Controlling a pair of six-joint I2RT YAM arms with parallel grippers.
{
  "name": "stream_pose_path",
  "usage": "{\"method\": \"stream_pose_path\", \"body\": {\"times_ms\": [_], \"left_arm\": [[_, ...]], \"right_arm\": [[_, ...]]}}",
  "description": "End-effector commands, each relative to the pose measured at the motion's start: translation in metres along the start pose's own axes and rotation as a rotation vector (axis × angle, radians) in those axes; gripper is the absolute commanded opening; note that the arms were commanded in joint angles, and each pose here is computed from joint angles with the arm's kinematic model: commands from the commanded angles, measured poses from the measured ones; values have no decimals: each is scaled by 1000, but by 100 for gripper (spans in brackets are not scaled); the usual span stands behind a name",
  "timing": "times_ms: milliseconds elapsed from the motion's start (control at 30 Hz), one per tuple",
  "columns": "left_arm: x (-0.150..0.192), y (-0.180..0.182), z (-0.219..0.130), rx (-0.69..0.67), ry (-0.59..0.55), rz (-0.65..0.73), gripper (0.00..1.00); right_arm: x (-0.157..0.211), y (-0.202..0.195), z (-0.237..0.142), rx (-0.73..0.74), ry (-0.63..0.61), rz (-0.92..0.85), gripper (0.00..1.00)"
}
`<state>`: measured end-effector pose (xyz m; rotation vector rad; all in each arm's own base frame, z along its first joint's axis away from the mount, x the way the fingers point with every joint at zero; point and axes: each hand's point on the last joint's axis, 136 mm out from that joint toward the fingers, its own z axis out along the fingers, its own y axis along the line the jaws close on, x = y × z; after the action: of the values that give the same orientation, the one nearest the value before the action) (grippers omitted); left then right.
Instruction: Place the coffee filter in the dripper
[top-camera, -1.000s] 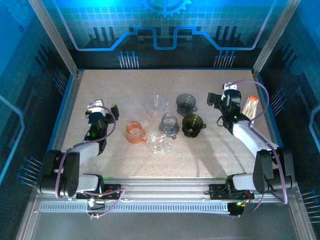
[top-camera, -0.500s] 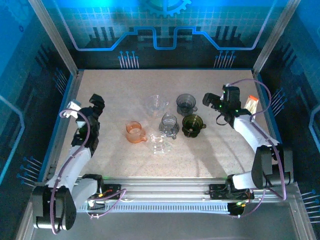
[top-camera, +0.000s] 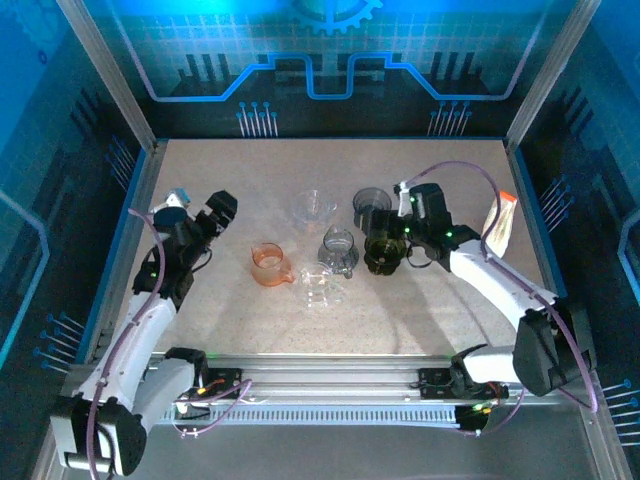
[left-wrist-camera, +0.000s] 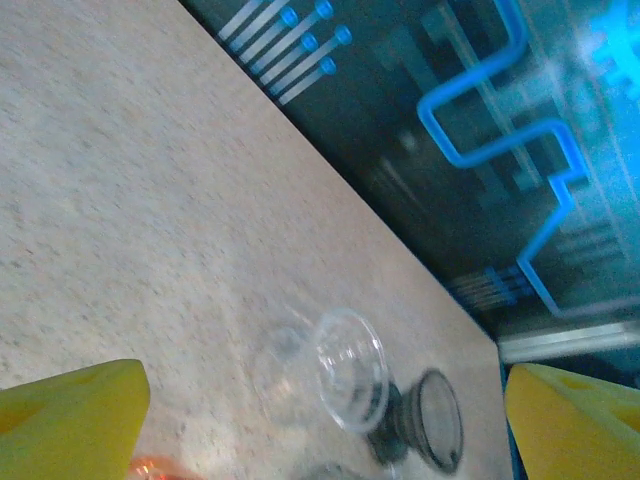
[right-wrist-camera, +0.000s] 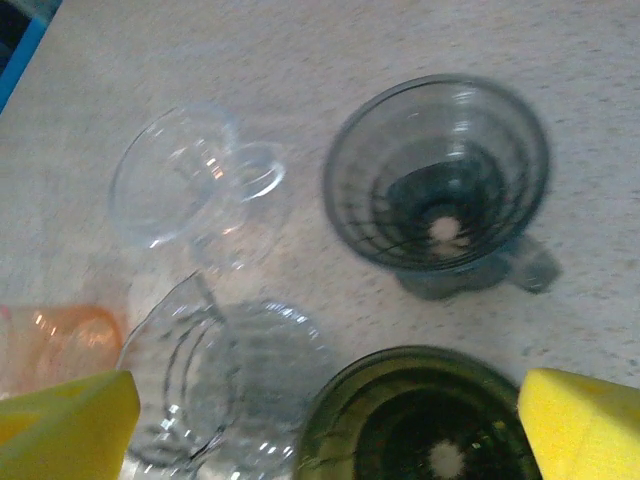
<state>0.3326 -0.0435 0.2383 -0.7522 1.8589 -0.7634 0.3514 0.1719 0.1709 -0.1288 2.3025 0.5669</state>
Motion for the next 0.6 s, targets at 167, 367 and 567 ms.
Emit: {"method": "stream_pose_path", "body": {"times_ms": [167, 367, 567], "left_arm": [[91, -8, -7, 42, 334, 94, 89], [131, -4, -9, 14, 470, 143, 80], [146, -1, -16, 16, 556, 127, 78]], "right_arm": [[30, 42, -8, -104, 109, -127, 87], [65, 80, -2, -177, 266, -231, 85], [122, 109, -15, -284, 409, -332, 77]]}}
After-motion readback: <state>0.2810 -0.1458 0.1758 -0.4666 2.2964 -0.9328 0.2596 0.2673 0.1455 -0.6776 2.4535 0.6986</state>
